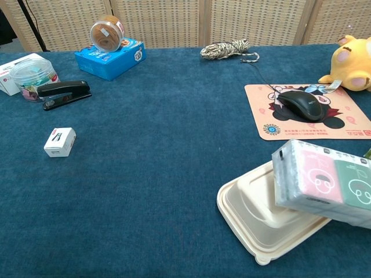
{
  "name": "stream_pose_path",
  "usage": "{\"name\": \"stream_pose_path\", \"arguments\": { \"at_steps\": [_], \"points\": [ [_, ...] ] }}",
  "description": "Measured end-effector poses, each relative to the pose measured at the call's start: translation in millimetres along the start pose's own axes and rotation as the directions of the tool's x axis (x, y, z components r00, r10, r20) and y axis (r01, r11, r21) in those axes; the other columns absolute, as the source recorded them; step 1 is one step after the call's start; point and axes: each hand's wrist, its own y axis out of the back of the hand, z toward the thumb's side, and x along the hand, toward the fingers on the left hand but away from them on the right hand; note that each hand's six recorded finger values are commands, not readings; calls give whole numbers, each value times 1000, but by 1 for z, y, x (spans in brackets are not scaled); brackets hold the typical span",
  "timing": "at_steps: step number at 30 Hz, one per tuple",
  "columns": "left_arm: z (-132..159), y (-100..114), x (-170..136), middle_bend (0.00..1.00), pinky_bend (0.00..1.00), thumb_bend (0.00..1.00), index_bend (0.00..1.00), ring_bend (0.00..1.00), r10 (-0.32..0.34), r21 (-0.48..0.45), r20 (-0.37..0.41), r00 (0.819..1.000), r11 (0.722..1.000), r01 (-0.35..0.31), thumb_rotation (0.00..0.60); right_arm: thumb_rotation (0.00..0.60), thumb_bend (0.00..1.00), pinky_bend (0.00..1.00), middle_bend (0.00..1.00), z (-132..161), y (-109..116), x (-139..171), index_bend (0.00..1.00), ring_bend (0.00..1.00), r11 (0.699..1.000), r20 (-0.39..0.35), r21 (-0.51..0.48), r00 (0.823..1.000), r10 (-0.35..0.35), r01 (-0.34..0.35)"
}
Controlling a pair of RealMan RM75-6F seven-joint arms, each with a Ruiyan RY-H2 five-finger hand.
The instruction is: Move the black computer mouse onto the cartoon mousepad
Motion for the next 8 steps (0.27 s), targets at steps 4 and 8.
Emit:
{"name": "stream_pose_path", "arguments": {
  "at_steps": [4,8],
  "points": [
    [-3,0,-2,0,0,0,0,0,-9,23,-10,1000,1000,9,600,600,0,0,0,-16,-6,21,0,0,998,34,-8,998,-55,56],
    [-5,0,-2,0,0,0,0,0,-22,14,-18,1000,1000,22,600,600,0,0,0,-20,-12,35,0,0,996,44,-22,995,-84,85]
  ]
}}
